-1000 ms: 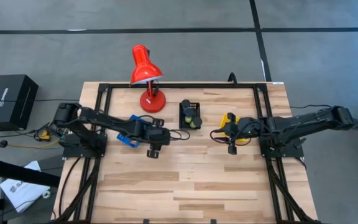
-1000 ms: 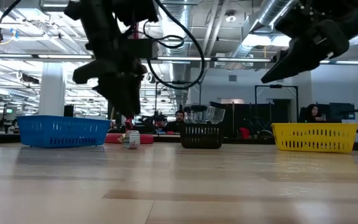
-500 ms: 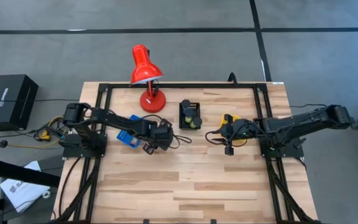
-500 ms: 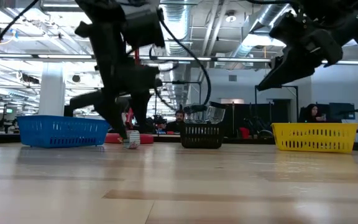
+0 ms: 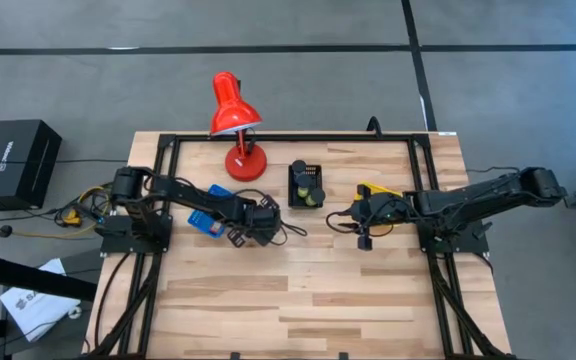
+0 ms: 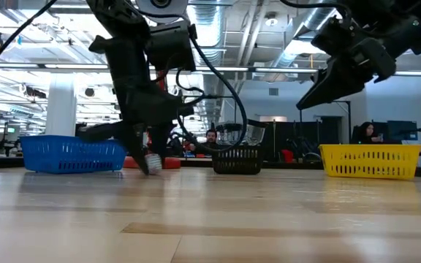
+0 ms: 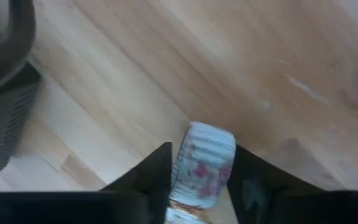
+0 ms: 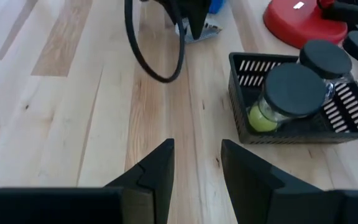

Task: Pick & Place Office items
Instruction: Put the white watch into the yellow basket

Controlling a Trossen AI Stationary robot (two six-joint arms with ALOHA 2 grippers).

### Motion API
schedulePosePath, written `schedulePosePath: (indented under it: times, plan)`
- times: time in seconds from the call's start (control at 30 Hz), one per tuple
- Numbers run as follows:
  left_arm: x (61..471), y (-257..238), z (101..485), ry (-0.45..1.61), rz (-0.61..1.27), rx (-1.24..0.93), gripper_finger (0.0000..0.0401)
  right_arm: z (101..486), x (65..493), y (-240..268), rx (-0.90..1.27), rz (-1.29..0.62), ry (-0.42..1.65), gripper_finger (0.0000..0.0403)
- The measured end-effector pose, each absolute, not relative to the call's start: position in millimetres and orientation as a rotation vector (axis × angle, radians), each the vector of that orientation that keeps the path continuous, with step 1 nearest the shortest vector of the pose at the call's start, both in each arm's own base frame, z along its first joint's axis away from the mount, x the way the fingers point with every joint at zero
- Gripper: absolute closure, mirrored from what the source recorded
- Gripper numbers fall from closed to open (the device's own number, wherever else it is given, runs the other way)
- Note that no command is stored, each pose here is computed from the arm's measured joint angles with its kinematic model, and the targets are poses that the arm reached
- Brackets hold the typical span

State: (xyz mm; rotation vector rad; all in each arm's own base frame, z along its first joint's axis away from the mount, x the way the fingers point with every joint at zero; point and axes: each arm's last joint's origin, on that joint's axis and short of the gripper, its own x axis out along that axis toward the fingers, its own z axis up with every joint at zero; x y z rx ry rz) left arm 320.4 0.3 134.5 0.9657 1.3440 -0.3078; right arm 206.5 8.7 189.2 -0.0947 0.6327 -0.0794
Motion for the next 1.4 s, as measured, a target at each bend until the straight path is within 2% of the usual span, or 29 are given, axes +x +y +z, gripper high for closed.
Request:
schedulePosePath:
  times: [0.13, 0.2, 0.47, 0.7, 0.8, 1.1, 1.27, 1.4]
  plan:
    - [320, 1, 146, 1.300, -0.258, 0.953, 0.0320, 189, 211, 9, -0.092, -0.080, 0.605, 0.0280]
    - [319, 2, 153, 1.277, -0.225, 0.930, 0.0332, 188, 215, 9, -0.090, -0.083, 0.588, 0.0280]
    - [310, -15, 205, 1.058, -0.054, 0.767, 0.0319, 178, 242, 9, -0.156, -0.074, 0.467, 0.0278]
    - [309, -42, 253, 0.693, 0.050, 0.595, 0.0330, 185, 274, 13, -0.143, -0.072, 0.345, 0.0246]
    - [309, -49, 262, 0.610, 0.045, 0.589, 0.0326, 188, 292, 19, -0.140, -0.045, 0.332, 0.0233]
    - [303, -61, 256, 0.623, 0.008, 0.640, 0.0332, 197, 331, 41, -0.159, 0.105, 0.291, 0.0220]
    - [303, -62, 256, 0.619, 0.011, 0.644, 0.0321, 194, 345, 48, -0.168, 0.210, 0.290, 0.0221]
    - [304, -61, 257, 0.615, 0.019, 0.643, 0.0328, 187, 354, 51, -0.168, 0.221, 0.311, 0.0229]
